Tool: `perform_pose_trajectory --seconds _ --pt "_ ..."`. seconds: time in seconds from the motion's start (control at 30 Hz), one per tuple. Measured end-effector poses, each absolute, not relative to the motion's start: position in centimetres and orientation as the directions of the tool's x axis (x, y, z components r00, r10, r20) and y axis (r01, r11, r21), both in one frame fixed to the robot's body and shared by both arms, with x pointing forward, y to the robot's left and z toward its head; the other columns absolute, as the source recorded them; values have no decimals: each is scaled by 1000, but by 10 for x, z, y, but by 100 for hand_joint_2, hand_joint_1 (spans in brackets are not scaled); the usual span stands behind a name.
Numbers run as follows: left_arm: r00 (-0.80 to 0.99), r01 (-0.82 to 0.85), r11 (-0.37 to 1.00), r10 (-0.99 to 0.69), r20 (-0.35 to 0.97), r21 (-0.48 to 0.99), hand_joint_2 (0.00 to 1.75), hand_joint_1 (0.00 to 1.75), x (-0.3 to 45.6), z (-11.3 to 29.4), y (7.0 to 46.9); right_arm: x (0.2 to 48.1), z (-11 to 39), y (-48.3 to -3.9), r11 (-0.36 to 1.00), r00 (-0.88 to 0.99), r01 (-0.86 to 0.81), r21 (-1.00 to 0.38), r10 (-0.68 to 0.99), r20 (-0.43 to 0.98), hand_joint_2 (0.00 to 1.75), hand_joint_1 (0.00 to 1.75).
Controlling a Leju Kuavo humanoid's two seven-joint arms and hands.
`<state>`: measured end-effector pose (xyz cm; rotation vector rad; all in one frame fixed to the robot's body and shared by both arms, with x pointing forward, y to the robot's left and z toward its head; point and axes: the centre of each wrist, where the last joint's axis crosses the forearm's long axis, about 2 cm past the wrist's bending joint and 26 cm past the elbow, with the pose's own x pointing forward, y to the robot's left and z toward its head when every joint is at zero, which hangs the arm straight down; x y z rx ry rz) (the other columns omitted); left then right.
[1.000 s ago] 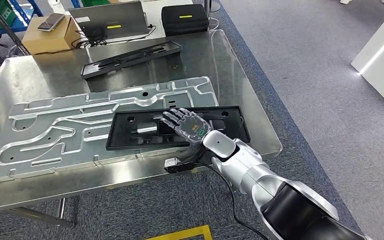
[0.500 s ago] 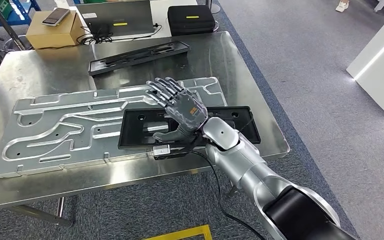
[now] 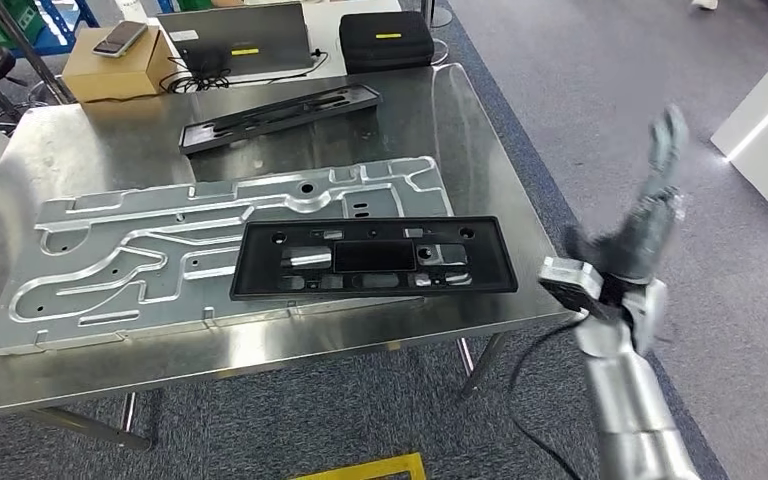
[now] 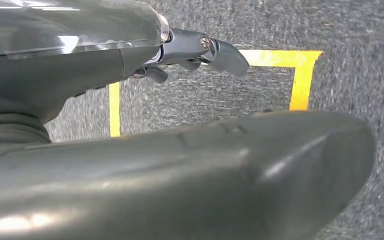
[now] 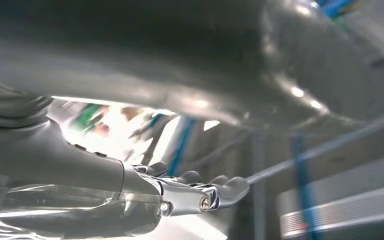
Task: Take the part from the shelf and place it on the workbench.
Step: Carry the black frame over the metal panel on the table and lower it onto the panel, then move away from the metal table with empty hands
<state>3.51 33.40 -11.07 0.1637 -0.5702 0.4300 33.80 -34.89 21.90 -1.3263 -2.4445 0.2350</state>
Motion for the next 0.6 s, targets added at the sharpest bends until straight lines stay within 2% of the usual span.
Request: perform_pose_trajectory --seconds 0.1,0.23,0.4,0.6 --pt "753 -455 890 362 550 36 0 0 29 -111 332 288 181 -411 412 -326 837 -360 904 275 0 0" --pt "747 -467 884 373 551 35 0 0 30 -111 331 235 155 -457 269 -146 862 -430 943 299 0 0" --pt "742 -463 886 368 560 32 0 0 32 -111 327 184 128 -485 147 25 833 -534 953 301 0 0" --pt "737 -469 883 374 563 27 0 0 32 -112 324 149 94 -494 85 172 752 -653 932 319 0 0"
